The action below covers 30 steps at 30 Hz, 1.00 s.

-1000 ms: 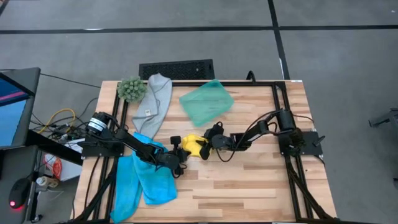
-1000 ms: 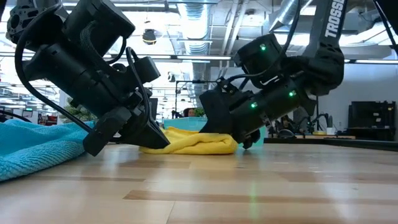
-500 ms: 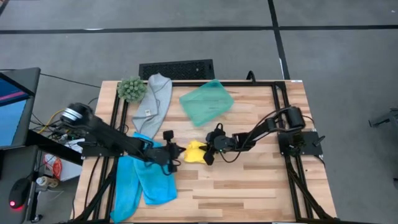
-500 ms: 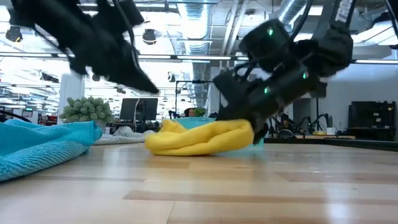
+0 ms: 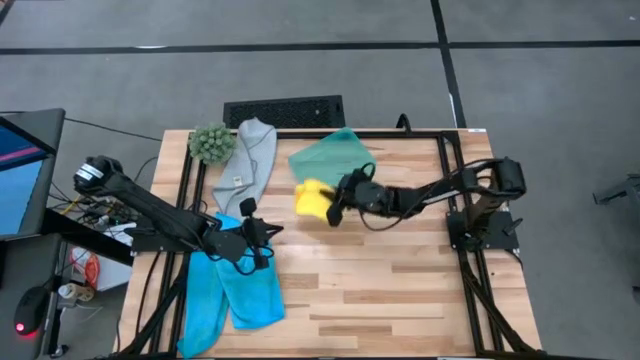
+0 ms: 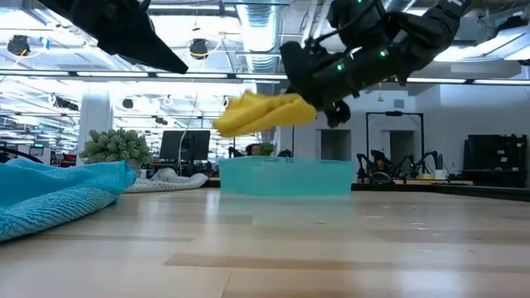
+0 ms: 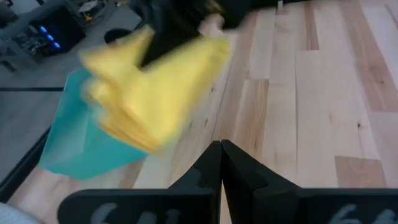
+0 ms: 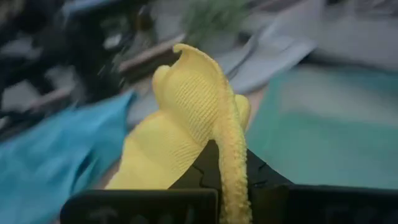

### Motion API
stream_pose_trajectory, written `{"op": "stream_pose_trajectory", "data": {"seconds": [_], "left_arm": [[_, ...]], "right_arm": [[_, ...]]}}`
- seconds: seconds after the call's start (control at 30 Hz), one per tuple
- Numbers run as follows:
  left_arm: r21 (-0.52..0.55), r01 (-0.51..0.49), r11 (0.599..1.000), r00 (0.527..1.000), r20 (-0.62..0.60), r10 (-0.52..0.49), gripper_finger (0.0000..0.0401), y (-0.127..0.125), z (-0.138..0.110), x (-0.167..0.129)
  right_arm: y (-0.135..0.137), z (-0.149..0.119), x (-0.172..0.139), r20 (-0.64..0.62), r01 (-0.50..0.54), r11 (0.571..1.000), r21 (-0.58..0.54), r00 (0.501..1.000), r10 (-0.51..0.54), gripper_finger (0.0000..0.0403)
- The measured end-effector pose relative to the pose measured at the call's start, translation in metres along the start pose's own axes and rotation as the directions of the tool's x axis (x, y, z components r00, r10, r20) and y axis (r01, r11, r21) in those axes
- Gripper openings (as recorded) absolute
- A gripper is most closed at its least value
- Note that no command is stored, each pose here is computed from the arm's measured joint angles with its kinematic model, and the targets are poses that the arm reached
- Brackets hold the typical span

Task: Fold microfiber towels
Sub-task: Put the folded yellow microfiber towel into the green bin

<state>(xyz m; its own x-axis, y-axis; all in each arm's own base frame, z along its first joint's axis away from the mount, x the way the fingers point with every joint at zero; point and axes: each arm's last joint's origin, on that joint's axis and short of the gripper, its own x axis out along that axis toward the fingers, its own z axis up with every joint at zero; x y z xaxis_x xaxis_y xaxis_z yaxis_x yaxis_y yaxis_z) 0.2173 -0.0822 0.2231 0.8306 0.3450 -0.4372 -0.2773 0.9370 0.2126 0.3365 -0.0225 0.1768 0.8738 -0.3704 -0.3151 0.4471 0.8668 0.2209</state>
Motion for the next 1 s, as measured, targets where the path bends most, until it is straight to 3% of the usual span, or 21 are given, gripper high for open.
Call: {"op": "stream_pose_trajectory", "data": {"seconds": [0.23,0.43,0.83,1.0], "left_arm": [[-0.017,-0.014,1.000,1.000,-0.023,0.014,0.0000,-0.001,-0.004,0.001],[-0.016,-0.017,1.000,0.999,-0.033,0.016,0.0000,-0.001,-0.005,0.001],[-0.024,-0.018,1.000,0.999,-0.035,0.017,0.0000,-0.001,-0.005,0.001],[-0.025,-0.018,1.000,0.999,-0.035,0.017,0.0000,-0.001,-0.005,0.001]], "right_arm": [[-0.051,0.027,0.004,0.080,0.259,0.966,0.025,0.962,-0.260,0.0022],[-0.090,0.021,0.014,0.005,0.381,0.924,0.019,0.924,-0.382,0.0023],[-0.127,-0.015,0.042,-0.091,0.471,0.882,0.017,0.879,-0.468,0.0038],[-0.128,-0.014,0.047,-0.109,0.459,0.883,-0.095,0.877,-0.468,0.0044]]}}
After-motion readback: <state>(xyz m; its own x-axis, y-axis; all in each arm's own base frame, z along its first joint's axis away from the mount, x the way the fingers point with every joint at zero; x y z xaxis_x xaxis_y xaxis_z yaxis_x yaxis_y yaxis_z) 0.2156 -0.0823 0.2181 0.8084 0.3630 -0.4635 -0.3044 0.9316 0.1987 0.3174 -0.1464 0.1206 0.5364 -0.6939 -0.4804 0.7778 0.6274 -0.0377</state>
